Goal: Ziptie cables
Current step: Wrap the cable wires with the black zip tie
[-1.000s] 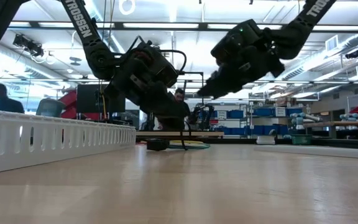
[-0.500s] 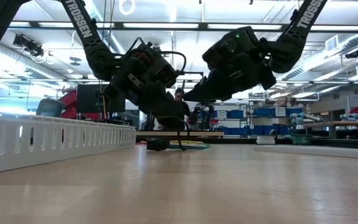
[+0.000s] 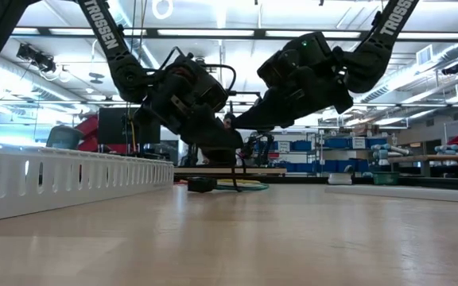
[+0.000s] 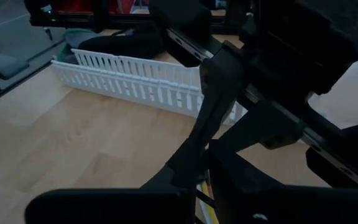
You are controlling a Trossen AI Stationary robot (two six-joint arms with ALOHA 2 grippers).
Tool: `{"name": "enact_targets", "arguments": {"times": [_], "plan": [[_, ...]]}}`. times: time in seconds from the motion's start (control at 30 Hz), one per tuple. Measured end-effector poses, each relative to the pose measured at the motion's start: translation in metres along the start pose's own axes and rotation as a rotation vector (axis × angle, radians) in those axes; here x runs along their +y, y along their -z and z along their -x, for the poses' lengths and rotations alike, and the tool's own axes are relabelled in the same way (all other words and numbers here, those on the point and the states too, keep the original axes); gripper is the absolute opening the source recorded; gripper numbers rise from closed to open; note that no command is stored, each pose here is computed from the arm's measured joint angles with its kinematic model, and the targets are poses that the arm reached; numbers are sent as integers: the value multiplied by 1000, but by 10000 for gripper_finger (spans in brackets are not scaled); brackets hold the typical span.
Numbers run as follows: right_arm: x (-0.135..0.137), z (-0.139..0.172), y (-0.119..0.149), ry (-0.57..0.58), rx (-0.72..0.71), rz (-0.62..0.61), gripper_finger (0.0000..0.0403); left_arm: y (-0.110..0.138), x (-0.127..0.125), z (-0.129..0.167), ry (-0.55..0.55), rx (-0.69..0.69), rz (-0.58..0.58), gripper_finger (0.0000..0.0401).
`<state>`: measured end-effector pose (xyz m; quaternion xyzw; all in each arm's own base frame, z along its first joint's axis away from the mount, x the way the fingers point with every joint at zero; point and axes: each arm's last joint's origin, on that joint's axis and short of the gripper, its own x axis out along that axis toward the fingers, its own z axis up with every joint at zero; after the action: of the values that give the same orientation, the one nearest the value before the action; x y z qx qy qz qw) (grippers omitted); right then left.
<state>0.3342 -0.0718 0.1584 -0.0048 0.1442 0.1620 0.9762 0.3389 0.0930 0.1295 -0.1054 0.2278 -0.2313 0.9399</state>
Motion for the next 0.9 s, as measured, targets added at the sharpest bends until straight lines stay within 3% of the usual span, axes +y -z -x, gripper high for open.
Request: {"name": "enact_targets", "arguments": {"times": [0.33,0.7,0.9], "plan": [[-1,0,2,56,23,-60,29,0,2,0,-77,3,23,5],[-1,0,2,74,28,-3,1,-3,3,0,-119,-22,64,7],[-1,0,2,78,34,-10,0,-4,4,0,-136,-27,75,47]]}}
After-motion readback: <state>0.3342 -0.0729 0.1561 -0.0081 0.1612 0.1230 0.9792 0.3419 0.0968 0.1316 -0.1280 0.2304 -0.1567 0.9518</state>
